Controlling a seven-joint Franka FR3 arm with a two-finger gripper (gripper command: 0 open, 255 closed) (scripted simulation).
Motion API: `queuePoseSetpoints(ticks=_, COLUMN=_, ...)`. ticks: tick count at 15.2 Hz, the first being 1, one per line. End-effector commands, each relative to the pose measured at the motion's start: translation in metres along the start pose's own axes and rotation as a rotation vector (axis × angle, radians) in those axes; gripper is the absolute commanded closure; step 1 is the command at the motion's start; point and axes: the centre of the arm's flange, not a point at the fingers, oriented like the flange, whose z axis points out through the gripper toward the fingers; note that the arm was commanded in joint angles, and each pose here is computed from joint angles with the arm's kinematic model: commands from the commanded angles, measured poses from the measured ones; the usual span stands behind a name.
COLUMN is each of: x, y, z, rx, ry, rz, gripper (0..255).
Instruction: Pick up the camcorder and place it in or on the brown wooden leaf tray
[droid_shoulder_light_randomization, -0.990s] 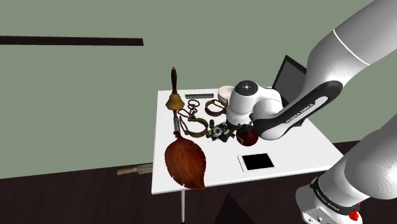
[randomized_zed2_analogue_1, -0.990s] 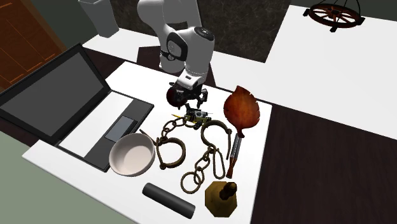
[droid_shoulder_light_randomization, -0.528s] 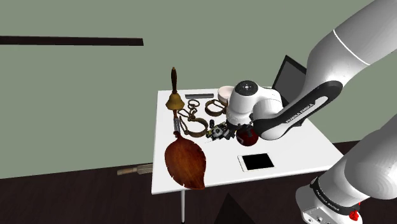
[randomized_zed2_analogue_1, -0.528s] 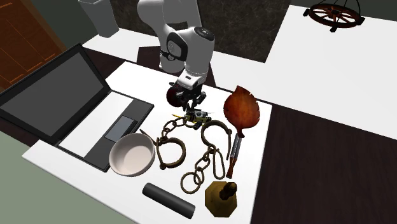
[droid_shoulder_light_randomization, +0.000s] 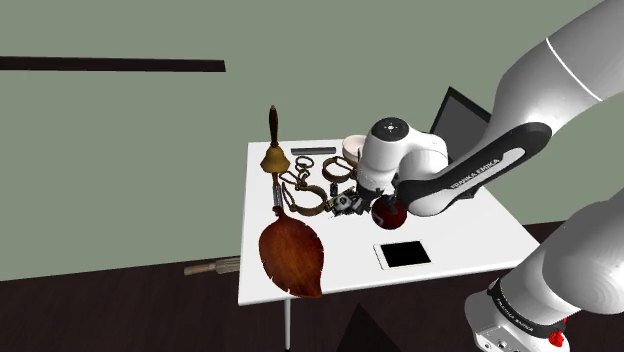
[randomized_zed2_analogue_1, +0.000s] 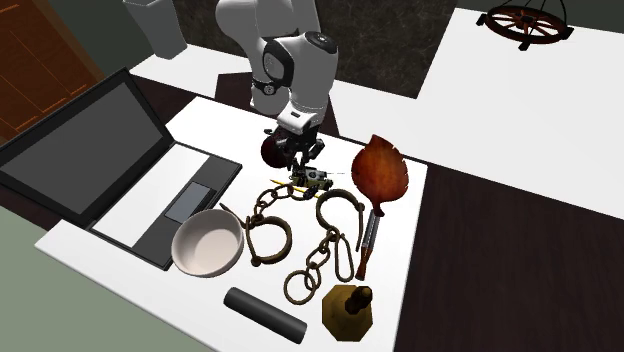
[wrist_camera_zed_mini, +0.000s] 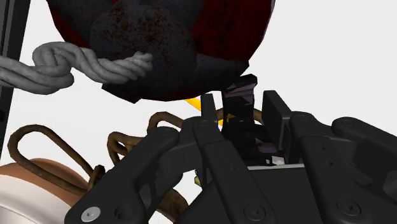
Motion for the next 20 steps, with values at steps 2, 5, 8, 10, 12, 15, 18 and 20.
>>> queuePoseSetpoints(ticks=2, x=0.002, y=0.004, z=-0.015, rx=0.001, ry=0.0, rz=0.0, gripper=255)
queuePoseSetpoints(ticks=5, x=0.004, y=0.007, z=-0.03, rx=0.001, ry=0.0, rz=0.0, gripper=255)
queuePoseSetpoints(ticks=8, x=0.005, y=0.011, z=-0.045, rx=0.001, ry=0.0, rz=0.0, gripper=255)
queuePoseSetpoints(ticks=10, x=0.007, y=0.013, z=-0.056, rx=0.001, ry=0.0, rz=0.0, gripper=255)
queuePoseSetpoints(ticks=12, x=0.008, y=0.016, z=-0.066, rx=0.001, ry=0.0, rz=0.0, gripper=255)
queuePoseSetpoints(ticks=15, x=0.009, y=0.019, z=-0.077, rx=0.001, ry=0.0, rz=0.0, gripper=255)
queuePoseSetpoints(ticks=18, x=0.012, y=-0.019, z=-0.088, rx=0.001, ry=0.0, rz=0.0, gripper=255)
queuePoseSetpoints(ticks=20, x=0.013, y=-0.045, z=-0.095, rx=0.001, ry=0.0, rz=0.0, gripper=255)
